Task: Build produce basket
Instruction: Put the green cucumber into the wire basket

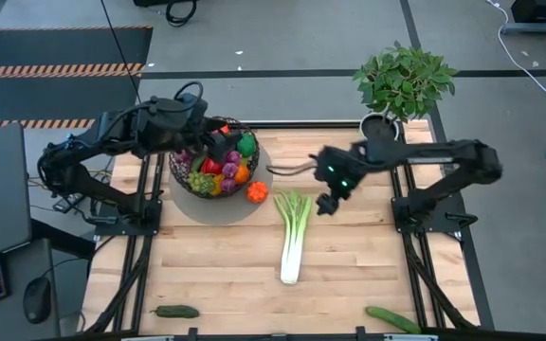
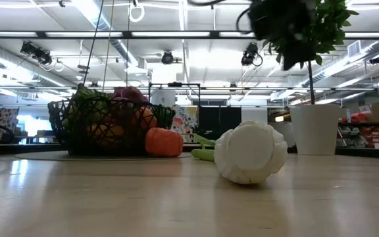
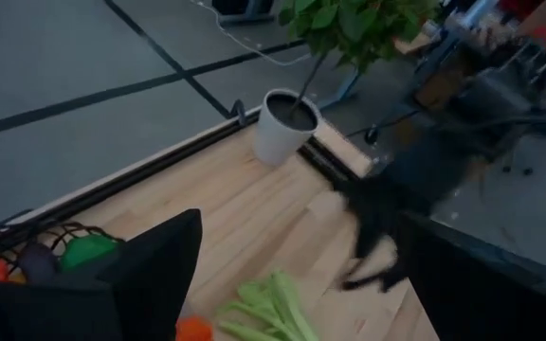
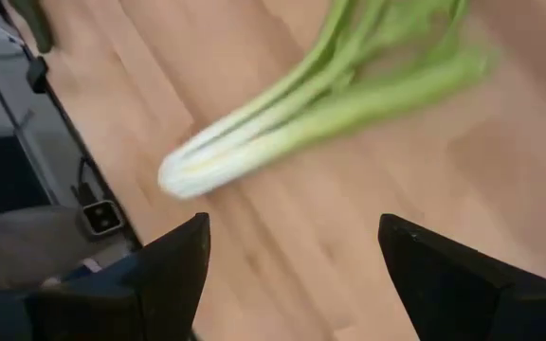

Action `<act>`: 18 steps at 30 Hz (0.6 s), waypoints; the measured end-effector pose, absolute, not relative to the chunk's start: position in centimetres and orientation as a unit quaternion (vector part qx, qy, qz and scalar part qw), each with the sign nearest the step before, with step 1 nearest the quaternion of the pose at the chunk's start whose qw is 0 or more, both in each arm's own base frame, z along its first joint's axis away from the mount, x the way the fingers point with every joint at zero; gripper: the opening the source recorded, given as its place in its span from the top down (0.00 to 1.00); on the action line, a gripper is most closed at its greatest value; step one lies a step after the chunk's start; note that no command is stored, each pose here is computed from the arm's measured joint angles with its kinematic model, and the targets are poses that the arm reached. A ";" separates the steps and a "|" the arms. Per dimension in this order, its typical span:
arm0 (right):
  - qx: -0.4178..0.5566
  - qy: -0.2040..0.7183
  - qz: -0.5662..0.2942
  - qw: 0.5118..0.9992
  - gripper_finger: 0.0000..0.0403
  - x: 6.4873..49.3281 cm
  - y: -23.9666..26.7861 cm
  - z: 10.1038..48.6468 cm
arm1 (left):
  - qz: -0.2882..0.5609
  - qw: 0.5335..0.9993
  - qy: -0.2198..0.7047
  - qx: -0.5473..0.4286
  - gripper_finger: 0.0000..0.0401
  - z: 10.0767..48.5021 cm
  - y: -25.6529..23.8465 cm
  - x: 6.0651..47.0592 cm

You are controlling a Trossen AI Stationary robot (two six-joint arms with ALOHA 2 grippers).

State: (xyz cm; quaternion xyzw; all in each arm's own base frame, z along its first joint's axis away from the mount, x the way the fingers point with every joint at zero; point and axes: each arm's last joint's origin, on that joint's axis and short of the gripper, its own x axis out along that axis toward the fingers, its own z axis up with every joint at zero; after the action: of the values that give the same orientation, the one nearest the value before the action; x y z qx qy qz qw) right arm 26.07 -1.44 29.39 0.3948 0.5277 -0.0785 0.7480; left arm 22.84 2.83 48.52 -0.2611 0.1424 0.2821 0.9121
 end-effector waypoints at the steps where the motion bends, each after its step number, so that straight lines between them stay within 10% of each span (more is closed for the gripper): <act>1: 0.405 0.525 -0.086 0.744 0.24 25.4 -0.7 29.3 | 0.282 0.913 0.148 -0.255 0.11 48.4 2.8 23.0; 18: 0.486 0.639 -0.113 0.586 0.24 20.3 13.0 24.3 | 0.180 0.932 0.249 -0.193 0.11 45.2 2.6 28.5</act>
State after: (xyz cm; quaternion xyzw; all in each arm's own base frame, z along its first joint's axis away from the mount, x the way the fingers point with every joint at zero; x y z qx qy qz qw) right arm 20.33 13.01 24.28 0.4859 0.6386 -0.1130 0.5859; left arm 28.51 2.64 45.15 -0.1934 0.2493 0.1804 0.9316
